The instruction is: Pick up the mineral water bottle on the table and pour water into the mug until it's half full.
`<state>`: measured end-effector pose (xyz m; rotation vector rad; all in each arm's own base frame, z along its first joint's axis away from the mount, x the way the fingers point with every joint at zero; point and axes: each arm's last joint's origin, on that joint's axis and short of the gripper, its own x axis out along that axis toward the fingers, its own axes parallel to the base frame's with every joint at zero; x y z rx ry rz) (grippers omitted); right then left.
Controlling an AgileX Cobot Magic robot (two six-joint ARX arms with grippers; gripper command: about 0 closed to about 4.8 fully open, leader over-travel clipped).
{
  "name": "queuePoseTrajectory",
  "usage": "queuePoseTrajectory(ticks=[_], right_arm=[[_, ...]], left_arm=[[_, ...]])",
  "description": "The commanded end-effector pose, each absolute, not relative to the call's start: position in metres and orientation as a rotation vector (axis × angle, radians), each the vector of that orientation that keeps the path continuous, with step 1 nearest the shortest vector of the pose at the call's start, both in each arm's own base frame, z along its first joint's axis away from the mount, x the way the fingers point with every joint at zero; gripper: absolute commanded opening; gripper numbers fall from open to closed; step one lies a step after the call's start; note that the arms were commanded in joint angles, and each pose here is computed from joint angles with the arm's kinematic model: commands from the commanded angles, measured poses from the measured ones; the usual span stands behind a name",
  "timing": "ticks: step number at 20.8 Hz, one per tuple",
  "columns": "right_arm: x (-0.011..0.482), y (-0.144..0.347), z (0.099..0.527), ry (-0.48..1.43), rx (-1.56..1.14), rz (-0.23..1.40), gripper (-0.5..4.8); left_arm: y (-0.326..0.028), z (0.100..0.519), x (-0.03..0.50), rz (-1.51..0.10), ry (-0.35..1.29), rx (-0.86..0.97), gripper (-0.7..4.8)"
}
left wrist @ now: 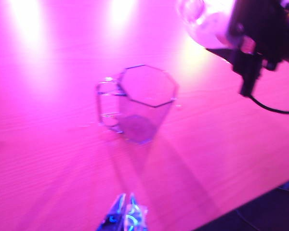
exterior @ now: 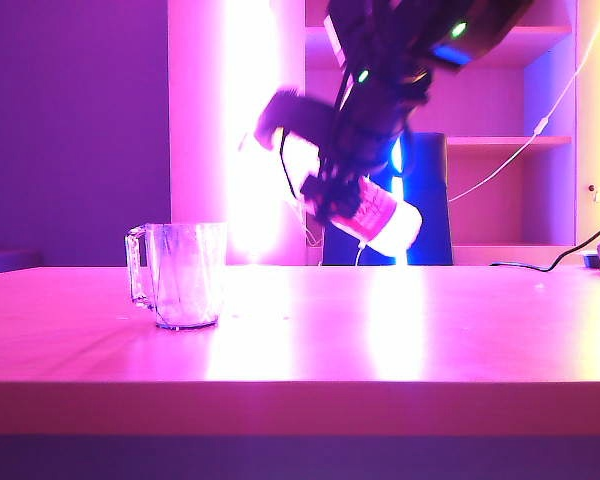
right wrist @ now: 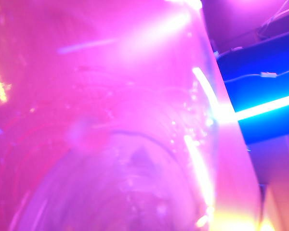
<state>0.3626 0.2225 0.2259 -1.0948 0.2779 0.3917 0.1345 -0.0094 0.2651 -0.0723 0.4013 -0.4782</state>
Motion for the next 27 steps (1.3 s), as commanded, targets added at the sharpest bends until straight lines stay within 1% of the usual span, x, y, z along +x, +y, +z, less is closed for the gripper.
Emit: queuePoseTrajectory(ticks=[1, 6, 12, 18, 27], right_arm=[[0.365, 0.233, 0.227, 0.286, -1.248, 0.36, 2.42], [0.358, 0.246, 0.227, 0.261, -1.422, 0.365, 2.42], [0.355, 0.251, 0.23, 0.257, -1.544, 0.286, 2.42], [0.351, 0.259, 0.238, 0.21, -1.615, 0.206, 2.43], [0.346, 0.267, 0.247, 0.171, -1.688, 0.128, 2.43]], left_arm=[[-0.009, 0.267, 0.135, -0.456, 0.391, -0.064, -0.04], [-0.009, 0.267, 0.135, -0.456, 0.393, -0.065, -0.04], [-0.009, 0.266, 0.134, -0.457, 0.402, -0.067, -0.04], [-0.009, 0.264, 0.133, -0.456, 0.424, -0.072, -0.04], [-0.009, 0.263, 0.133, -0.457, 0.441, -0.071, -0.04]])
